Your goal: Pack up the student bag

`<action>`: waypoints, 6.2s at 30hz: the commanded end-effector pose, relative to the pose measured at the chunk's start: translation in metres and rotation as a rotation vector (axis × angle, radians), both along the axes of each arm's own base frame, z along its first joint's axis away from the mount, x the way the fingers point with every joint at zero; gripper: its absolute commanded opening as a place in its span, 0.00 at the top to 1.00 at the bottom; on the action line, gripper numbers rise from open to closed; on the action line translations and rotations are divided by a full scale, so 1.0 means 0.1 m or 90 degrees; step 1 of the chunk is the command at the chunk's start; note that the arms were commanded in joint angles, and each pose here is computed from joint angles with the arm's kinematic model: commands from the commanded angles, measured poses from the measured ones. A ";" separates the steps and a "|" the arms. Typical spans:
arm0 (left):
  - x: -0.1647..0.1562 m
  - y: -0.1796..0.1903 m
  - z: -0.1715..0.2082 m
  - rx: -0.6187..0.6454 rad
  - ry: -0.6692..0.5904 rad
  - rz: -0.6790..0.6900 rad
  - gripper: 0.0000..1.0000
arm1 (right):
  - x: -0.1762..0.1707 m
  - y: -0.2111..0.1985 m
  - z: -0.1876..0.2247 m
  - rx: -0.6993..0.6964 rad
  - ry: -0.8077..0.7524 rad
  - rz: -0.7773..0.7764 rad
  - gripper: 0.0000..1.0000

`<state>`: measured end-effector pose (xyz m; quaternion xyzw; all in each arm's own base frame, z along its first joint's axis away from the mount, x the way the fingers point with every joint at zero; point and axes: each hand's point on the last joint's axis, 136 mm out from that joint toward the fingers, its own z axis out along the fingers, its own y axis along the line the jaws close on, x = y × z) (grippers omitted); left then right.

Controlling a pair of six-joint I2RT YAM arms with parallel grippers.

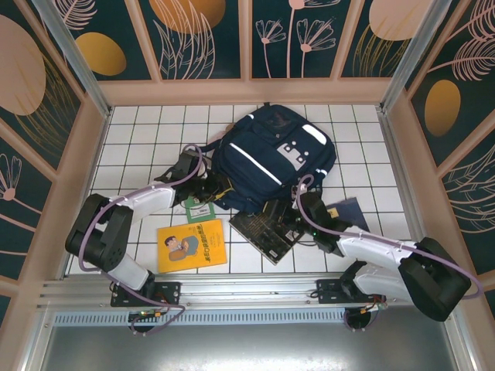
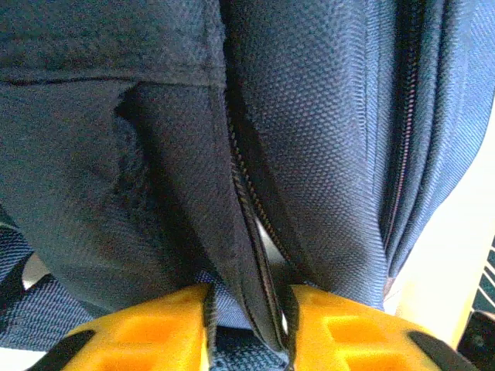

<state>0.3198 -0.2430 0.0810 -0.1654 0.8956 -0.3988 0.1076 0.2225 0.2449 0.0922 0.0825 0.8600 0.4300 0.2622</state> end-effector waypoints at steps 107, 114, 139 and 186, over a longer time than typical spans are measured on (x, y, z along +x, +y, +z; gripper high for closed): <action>0.49 -0.40 0.53 0.137 -0.055 -0.016 0.30 | 0.51 -0.73 0.57 -0.072 -0.102 -0.062 0.33; 0.63 -0.34 0.31 0.056 -0.005 0.073 0.32 | 0.50 -0.71 0.63 -0.052 -0.119 -0.063 0.33; 1.34 -0.51 0.28 -0.011 -0.038 0.184 1.00 | 0.48 -0.63 0.47 -0.044 -0.100 -0.056 0.37; 1.44 -0.71 2.28 -0.168 -0.187 0.206 1.00 | 1.03 0.39 0.48 -0.088 -0.308 0.132 0.37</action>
